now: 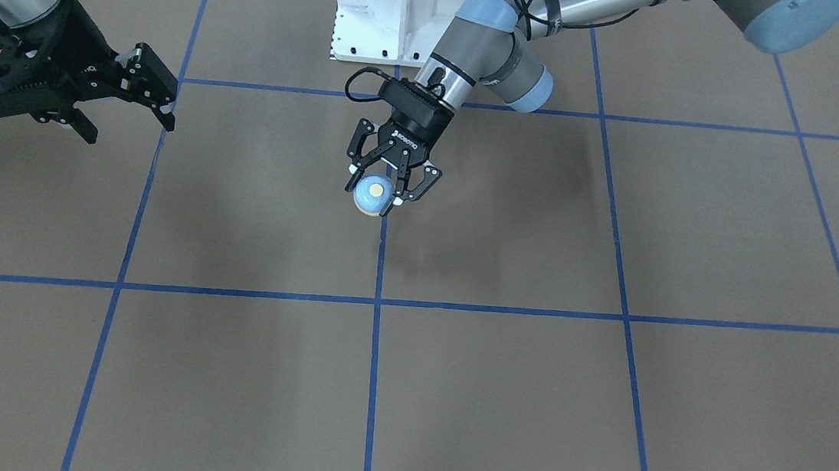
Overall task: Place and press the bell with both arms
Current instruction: 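Carry the blue bell with the left gripper toward the table centre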
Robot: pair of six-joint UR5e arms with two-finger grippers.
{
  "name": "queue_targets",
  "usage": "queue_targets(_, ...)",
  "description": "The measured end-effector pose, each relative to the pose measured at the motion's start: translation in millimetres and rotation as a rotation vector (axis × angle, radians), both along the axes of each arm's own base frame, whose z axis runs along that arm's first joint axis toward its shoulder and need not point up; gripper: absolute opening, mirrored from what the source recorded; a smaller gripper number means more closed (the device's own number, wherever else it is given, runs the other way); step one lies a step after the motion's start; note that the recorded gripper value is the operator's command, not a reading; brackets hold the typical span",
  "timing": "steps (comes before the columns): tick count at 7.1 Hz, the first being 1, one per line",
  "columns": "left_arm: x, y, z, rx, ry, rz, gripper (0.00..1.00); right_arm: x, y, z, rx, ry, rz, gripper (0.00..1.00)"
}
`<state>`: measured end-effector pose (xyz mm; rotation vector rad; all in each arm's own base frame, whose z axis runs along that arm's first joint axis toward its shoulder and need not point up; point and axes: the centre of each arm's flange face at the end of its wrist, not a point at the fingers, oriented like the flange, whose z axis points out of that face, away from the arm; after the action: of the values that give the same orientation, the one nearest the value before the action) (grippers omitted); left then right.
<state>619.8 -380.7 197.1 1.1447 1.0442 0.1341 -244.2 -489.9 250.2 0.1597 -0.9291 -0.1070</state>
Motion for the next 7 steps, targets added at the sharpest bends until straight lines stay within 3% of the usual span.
queue_targets(2,20,-9,-6,0.07,-0.048,0.02,0.0,-2,-2,2,-0.003,0.006,0.002,1.0)
queue_targets(7,50,-35,11,0.072,-0.084,-0.002,0.0,-5,-5,3,-0.006,0.011,0.003,1.0)
